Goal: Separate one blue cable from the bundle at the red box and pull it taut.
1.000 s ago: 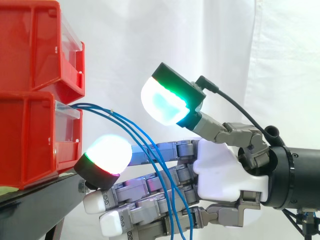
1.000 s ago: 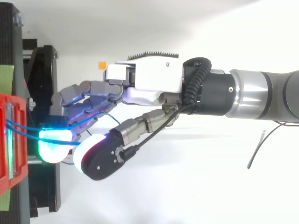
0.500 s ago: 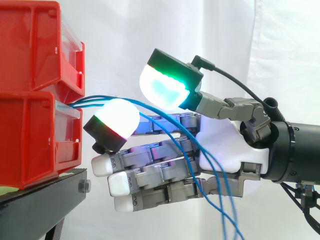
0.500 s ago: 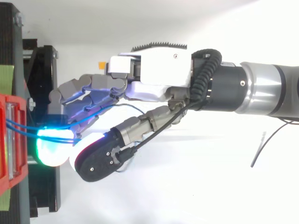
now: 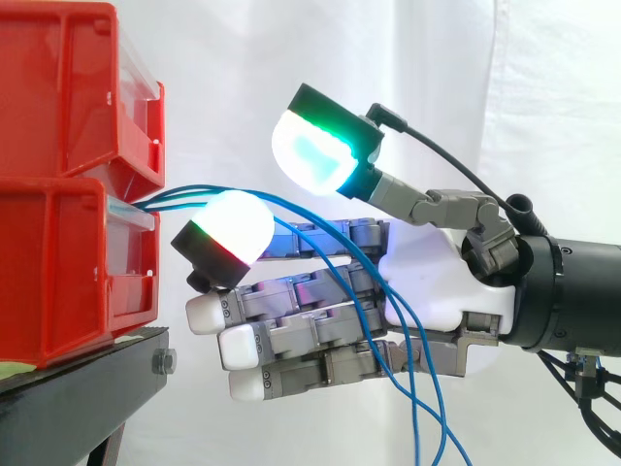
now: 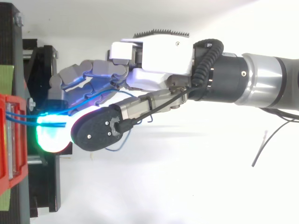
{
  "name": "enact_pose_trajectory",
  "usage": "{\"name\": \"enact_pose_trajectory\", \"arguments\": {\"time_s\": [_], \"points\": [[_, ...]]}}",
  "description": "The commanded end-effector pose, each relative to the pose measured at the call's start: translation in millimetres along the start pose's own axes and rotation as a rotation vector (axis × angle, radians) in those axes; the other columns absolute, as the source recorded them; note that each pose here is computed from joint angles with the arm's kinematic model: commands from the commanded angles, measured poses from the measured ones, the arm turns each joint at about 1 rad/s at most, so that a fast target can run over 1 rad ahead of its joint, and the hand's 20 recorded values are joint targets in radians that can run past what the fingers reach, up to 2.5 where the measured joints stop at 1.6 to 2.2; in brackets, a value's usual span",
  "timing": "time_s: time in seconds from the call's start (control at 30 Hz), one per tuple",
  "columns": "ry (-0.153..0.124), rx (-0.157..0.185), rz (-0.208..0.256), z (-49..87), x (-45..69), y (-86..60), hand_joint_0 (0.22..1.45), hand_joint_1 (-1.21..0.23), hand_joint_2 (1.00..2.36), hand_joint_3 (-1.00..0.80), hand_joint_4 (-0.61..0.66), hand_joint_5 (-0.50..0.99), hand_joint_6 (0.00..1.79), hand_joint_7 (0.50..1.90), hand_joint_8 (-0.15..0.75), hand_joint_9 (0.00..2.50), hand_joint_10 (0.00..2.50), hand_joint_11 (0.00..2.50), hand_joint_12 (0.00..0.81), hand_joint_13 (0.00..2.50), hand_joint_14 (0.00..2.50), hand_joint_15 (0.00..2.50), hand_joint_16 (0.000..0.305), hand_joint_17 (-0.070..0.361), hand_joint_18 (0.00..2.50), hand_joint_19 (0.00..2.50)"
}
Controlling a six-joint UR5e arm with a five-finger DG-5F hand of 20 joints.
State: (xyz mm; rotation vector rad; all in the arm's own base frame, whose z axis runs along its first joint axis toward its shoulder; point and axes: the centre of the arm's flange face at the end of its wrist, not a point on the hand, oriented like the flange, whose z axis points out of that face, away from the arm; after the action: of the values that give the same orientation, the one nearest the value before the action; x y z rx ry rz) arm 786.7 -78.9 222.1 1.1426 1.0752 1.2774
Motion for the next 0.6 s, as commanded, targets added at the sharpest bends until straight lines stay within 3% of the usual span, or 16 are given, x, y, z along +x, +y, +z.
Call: {"name": "enact_pose_trajectory", "arguments": {"time_s": [0.0,0.27,0.57], "points": [[-0.001,0.003,0.0,-1.8,-0.6,-2.8,0.65,-0.54,1.01,-0.32,0.15,-0.16,0.64,0.95,0.296,0.68,0.01,0.54,0.356,0.77,0.02,0.4,0.039,0.088,0.53,0.39],[-0.007,0.0,-0.003,-1.5,-1.2,-2.5,0.68,-0.68,1.02,-0.23,0.14,-0.2,0.8,0.72,0.288,0.72,0.02,0.65,0.358,0.81,0.02,0.44,0.039,0.088,0.58,0.41],[-0.016,-0.009,-0.003,-0.5,-1.0,-1.6,0.68,-0.77,1.0,-0.48,0.18,-0.21,0.9,0.62,0.295,0.77,0.02,0.74,0.364,0.86,0.02,0.48,0.041,0.091,0.67,0.42]]}}
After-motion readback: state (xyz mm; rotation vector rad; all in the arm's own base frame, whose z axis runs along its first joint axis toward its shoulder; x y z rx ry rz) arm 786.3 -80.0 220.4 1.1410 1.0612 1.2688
